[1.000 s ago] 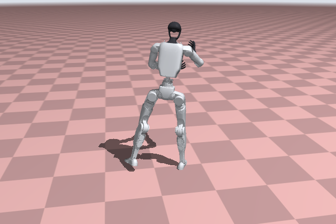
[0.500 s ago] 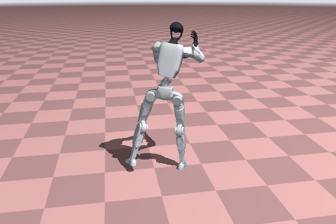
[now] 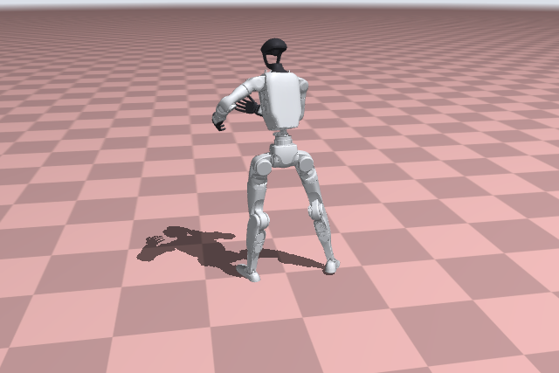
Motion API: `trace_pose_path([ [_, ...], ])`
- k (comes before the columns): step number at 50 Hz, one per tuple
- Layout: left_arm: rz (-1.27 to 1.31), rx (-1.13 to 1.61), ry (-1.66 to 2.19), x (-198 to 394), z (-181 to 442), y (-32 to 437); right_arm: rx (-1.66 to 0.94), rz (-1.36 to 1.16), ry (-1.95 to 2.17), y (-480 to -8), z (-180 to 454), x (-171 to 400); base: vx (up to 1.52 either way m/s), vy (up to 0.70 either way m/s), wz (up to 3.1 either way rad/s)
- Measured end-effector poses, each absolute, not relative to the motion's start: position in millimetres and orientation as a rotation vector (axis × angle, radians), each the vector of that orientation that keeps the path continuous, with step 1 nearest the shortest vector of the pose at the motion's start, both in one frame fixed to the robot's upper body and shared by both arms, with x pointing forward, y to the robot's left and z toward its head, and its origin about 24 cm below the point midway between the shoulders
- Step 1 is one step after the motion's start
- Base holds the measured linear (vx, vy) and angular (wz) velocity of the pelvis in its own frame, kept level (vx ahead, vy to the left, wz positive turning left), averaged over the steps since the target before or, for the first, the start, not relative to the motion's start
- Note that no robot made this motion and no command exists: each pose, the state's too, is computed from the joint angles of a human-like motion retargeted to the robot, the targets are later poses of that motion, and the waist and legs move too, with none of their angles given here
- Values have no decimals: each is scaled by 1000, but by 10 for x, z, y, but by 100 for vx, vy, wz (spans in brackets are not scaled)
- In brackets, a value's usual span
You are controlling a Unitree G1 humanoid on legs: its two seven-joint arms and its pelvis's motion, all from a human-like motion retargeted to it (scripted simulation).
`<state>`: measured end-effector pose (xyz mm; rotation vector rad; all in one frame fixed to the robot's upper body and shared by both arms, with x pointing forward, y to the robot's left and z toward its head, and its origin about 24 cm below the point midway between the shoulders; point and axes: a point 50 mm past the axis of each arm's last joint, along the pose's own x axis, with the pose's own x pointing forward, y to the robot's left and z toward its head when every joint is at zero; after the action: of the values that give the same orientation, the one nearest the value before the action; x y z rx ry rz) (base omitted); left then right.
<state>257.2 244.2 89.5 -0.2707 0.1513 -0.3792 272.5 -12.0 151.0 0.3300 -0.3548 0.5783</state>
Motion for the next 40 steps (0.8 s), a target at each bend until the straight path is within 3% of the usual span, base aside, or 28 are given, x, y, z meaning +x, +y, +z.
trace_pose_path([
  [2,-361,-246,108,2593,1106,2577,454,581,-385,-70,1711,2717,2,21,94],
  [13,-399,-45,50,2685,1760,2770,582,634,-617,200,2555,2713,1,11,59],
  [18,-405,-62,68,2734,1643,2700,690,638,-536,284,2483,2713,-2,-2,-19],
  [21,-386,-96,97,2780,1438,2625,631,606,-485,302,2287,2731,-7,-7,-60],
  [24,-369,-149,141,2833,1159,2472,745,589,-324,252,1976,2751,-9,-12,-82],
  [27,-389,-203,201,2867,837,2210,389,603,-348,158,1663,2793,-10,-17,-101],
  [29,-381,-275,223,2888,662,1981,671,482,-181,8,1457,2786,-11,-23,-117],
  [31,-398,-319,238,2890,532,1751,389,438,-269,-112,1376,2809,-15,-35,-147],
  [32,-414,-346,246,2889,482,1628,448,430,-221,-188,1315,2820,-13,-37,-147],
  [34,-467,-369,261,2870,407,1389,0,505,-335,-254,1268,2844,-10,-36,-140],
  [39,-535,-482,225,2901,472,854,-70,351,-403,-635,1413,3028,-1,-32,-116],
  [40,-535,-460,189,2947,542,764,-203,372,-457,-710,1492,3096,6,-27,-94],
])
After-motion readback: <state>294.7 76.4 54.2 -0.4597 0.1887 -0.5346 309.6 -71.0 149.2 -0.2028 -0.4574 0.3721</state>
